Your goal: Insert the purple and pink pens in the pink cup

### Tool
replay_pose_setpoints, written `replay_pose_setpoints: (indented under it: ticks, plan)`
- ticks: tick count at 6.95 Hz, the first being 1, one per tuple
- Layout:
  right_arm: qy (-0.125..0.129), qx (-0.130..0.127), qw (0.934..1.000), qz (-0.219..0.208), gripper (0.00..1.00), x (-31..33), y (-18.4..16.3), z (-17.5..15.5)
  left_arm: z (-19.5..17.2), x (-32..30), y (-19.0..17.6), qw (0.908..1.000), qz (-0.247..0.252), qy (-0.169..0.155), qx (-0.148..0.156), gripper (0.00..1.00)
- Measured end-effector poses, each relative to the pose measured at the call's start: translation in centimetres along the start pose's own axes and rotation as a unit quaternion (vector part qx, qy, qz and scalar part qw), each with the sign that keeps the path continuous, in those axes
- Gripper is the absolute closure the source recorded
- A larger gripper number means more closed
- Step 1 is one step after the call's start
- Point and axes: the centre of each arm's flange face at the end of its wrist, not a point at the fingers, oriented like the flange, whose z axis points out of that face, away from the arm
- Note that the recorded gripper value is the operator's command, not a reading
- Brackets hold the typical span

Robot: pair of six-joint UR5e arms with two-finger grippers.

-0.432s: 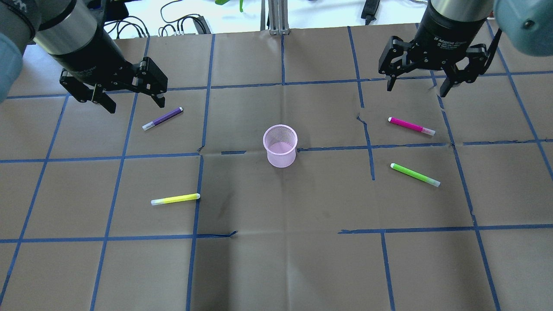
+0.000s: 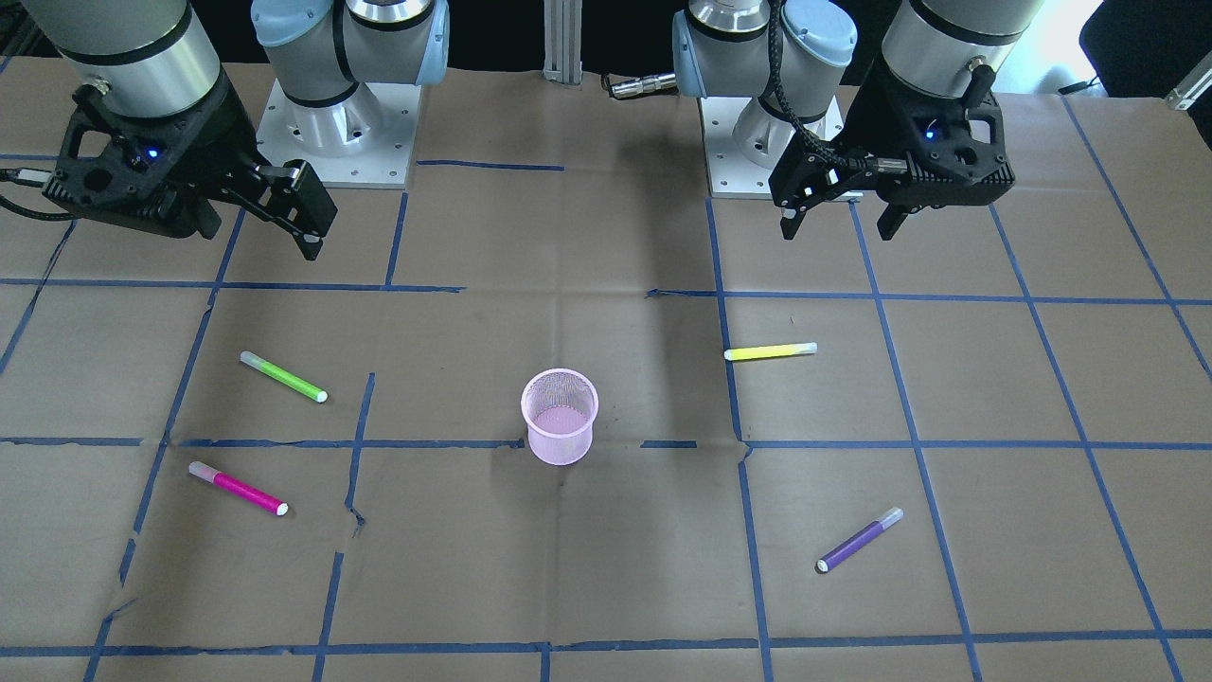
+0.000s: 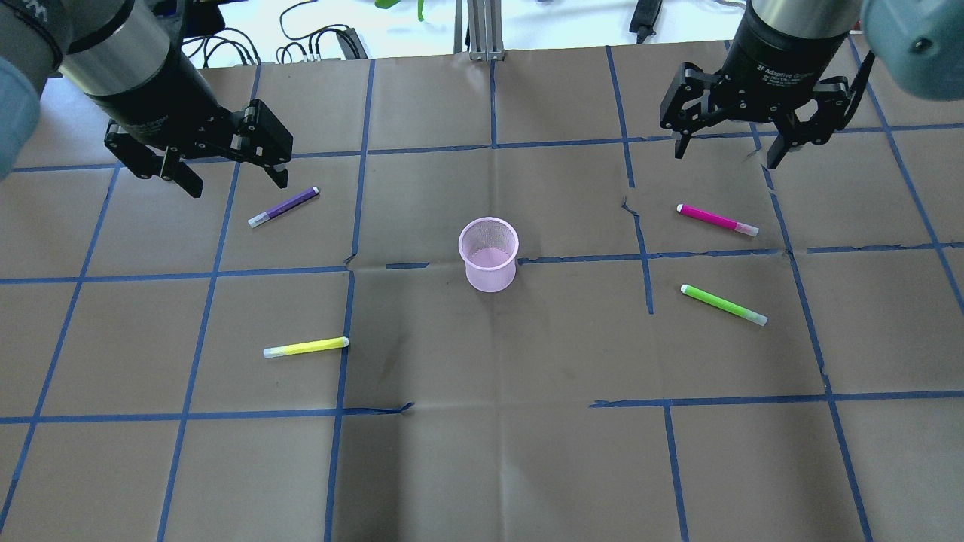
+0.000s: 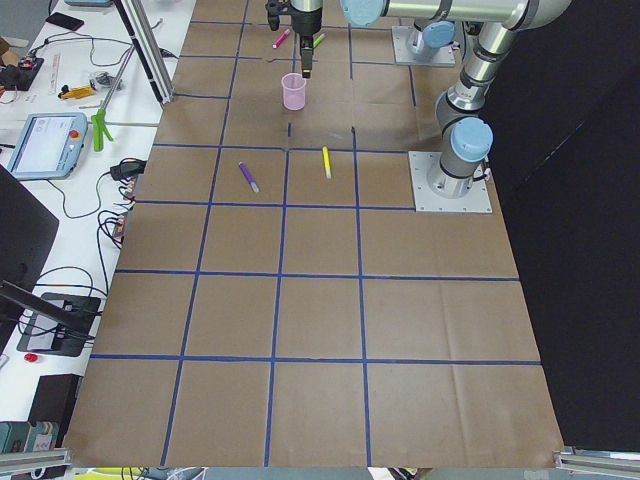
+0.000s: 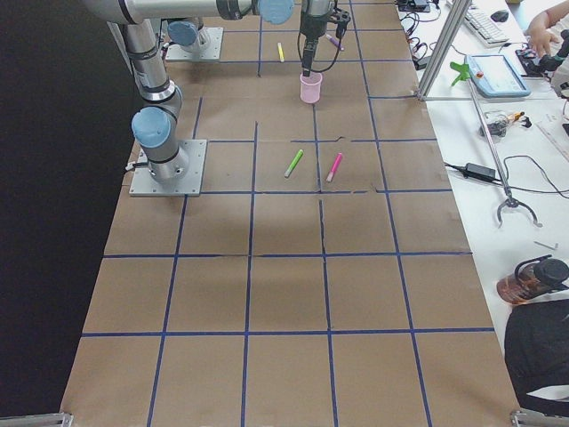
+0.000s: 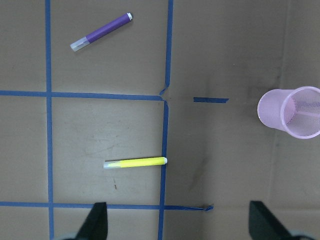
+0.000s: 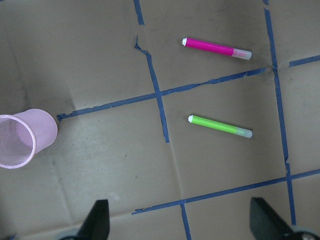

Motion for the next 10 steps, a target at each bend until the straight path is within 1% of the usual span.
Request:
replay_pose_setpoints:
  ticks: [5, 6, 7, 8, 10]
  plan:
    - [-0.004, 0.005, 1.0, -0.006, 0.0, -0.2, -0.2, -0.2, -0.1, 0.0, 0.0, 1.0, -0.001, 0.0, 0.001, 0.02]
    - [-0.005, 0.012, 0.9993, -0.035, 0.0, -0.2, -0.6, -0.3, -0.1, 0.0, 0.0, 1.0, -0.001, 0.0, 0.001, 0.02]
    - [-0.004, 0.024, 0.9956, -0.09, 0.0, -0.2, -1.1, -0.3, -0.2, 0.0, 0.0, 1.0, -0.001, 0.0, 0.002, 0.02]
    - [0.001, 0.026, 0.9902, -0.137, 0.0, -0.2, -1.7, 0.2, -0.2, 0.0, 0.0, 1.0, -0.001, 0.0, 0.002, 0.02]
    - [0.007, 0.025, 0.9827, -0.184, 0.0, 0.5, -3.6, 1.7, -0.1, 0.0, -0.1, 1.0, -0.001, 0.0, 0.002, 0.02]
